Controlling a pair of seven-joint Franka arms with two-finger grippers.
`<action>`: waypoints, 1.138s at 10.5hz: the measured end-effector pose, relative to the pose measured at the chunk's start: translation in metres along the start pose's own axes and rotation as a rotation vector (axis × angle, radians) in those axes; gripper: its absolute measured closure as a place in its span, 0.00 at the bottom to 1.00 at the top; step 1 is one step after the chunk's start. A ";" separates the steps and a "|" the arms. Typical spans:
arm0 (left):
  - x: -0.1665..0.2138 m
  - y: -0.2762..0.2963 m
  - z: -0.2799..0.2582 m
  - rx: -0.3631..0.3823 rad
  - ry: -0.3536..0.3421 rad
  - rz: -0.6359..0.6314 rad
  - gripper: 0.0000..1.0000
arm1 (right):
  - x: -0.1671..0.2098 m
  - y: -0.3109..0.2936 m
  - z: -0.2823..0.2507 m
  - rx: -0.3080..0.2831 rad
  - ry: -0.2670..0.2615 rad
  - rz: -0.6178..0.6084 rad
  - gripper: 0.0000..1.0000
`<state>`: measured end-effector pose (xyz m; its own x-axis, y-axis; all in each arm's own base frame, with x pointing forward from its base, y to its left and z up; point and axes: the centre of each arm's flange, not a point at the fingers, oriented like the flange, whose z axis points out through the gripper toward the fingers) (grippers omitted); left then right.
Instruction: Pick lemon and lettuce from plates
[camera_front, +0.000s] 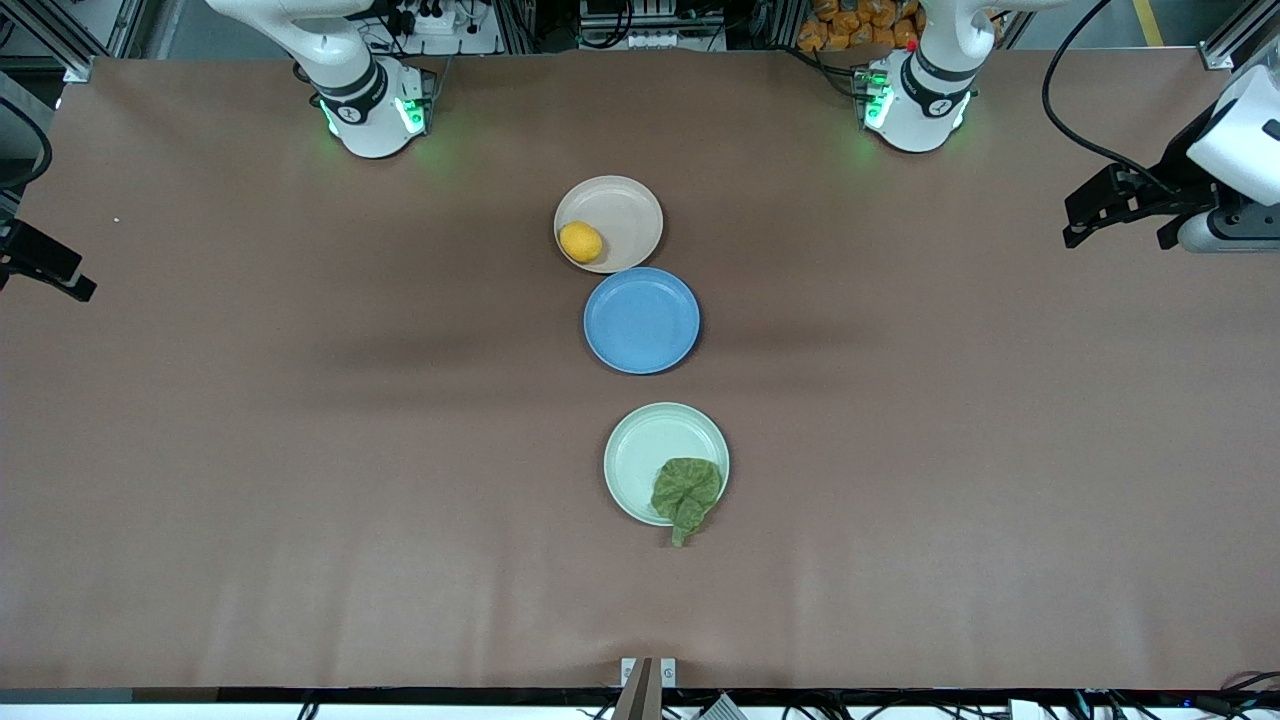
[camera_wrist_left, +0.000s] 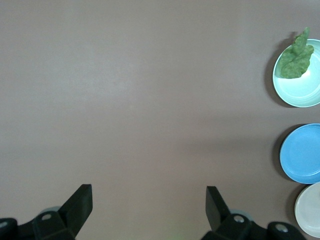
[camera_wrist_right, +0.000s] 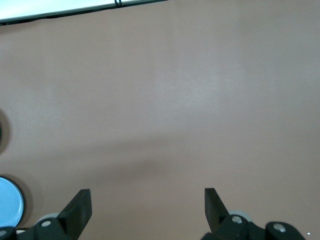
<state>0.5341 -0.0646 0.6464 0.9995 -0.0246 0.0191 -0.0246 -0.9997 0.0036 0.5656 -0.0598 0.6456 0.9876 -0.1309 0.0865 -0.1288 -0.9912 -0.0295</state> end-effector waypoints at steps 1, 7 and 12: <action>0.000 0.000 0.000 0.000 0.000 0.000 0.00 | 0.000 0.000 0.000 0.000 0.000 0.000 0.00; 0.015 0.005 0.032 0.005 -0.072 0.008 0.00 | -0.004 -0.015 0.010 0.009 -0.042 0.003 0.00; 0.053 0.047 0.123 0.010 -0.189 0.066 0.00 | -0.020 -0.127 0.093 0.008 -0.120 0.021 0.00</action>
<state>0.5883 -0.1134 0.5246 0.9815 -0.0892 -0.1692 -0.0908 -0.9959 -0.0019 0.5701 0.0702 0.5551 0.9884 -0.1480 -0.0337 -0.1493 -0.9881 -0.0382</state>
